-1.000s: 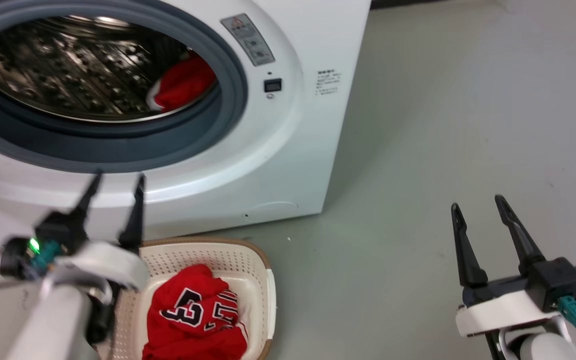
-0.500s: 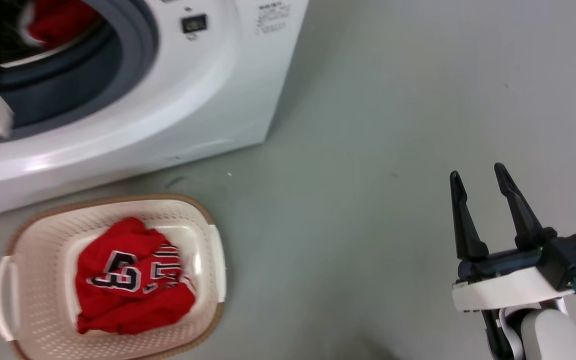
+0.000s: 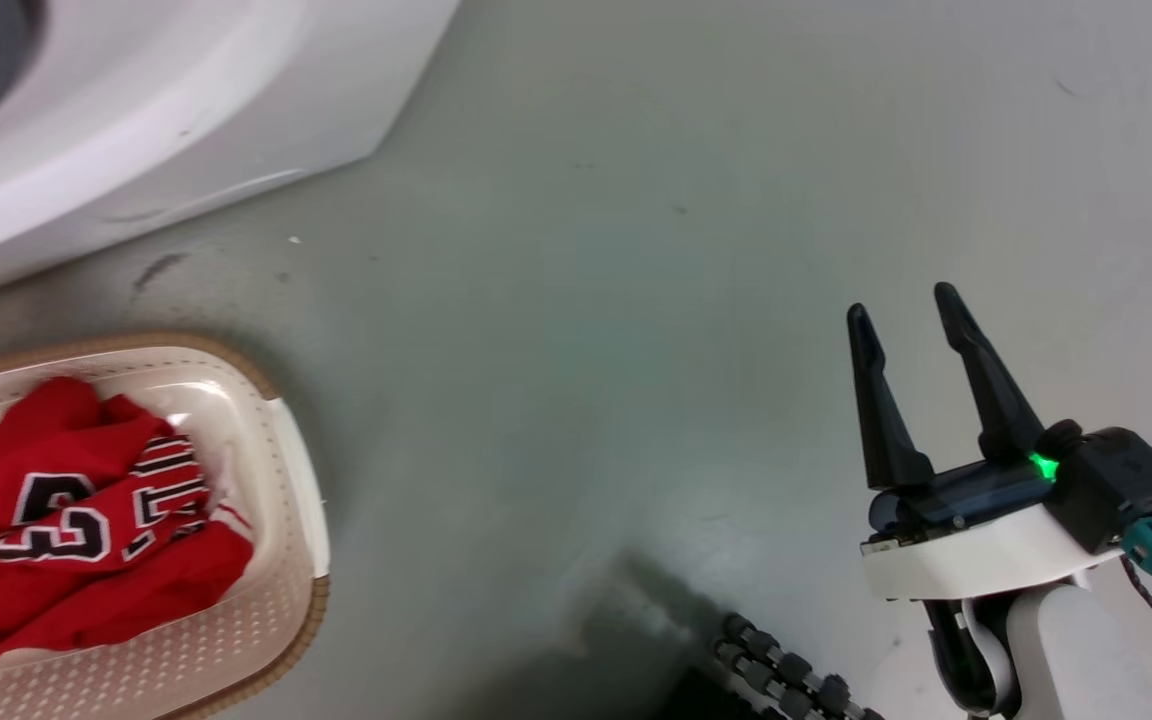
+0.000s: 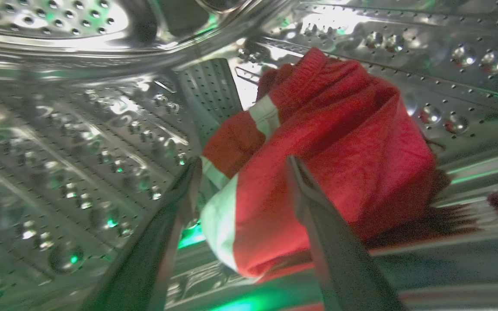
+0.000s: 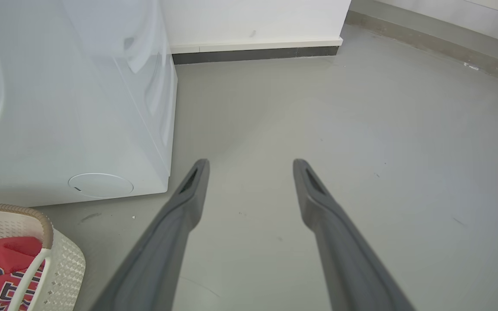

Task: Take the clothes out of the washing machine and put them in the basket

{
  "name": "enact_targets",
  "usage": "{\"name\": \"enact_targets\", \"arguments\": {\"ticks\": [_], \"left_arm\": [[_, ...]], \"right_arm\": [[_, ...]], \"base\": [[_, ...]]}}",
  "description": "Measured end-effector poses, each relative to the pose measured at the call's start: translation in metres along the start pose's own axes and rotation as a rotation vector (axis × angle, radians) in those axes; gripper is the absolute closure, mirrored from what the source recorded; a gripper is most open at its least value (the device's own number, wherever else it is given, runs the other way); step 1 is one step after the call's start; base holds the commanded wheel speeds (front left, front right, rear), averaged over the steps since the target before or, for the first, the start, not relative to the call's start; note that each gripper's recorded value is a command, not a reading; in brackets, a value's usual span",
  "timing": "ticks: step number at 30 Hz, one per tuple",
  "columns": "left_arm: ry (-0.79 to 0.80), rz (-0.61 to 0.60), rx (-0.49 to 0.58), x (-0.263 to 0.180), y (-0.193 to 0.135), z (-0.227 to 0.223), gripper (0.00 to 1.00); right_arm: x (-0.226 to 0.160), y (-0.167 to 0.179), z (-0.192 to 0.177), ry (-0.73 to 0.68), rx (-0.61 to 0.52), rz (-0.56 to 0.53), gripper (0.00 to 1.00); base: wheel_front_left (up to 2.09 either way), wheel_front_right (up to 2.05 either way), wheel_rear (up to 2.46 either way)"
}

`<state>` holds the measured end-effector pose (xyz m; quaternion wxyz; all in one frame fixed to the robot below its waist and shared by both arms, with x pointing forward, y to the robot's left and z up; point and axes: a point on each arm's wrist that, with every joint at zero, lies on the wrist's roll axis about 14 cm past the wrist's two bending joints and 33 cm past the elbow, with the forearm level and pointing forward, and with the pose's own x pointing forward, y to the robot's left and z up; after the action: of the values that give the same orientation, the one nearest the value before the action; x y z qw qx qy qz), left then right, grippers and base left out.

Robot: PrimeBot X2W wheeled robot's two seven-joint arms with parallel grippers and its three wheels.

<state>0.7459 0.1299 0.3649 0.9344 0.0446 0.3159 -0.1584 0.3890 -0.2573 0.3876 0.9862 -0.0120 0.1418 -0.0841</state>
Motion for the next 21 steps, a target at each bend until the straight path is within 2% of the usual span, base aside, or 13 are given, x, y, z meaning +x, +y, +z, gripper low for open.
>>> {"name": "enact_targets", "arguments": {"ticks": [8,20,21], "left_arm": [[0.190,-0.070,-0.050,0.041,-0.031,-0.030,0.00],[0.323,-0.018,-0.035,0.051,-0.015,-0.066,0.00],[0.323,-0.020,-0.039,0.051,-0.015,-0.066,0.49]], "right_arm": [[-0.005,-0.009,-0.008,0.034,-0.008,-0.035,0.00],[-0.006,-0.007,-0.014,0.055,0.003,-0.037,0.00],[-0.007,-0.007,-0.016,0.059,0.004,-0.036,0.00]], "base": [[0.00,0.00,0.00],[0.00,0.00,0.00],[0.00,0.00,0.00]]}}
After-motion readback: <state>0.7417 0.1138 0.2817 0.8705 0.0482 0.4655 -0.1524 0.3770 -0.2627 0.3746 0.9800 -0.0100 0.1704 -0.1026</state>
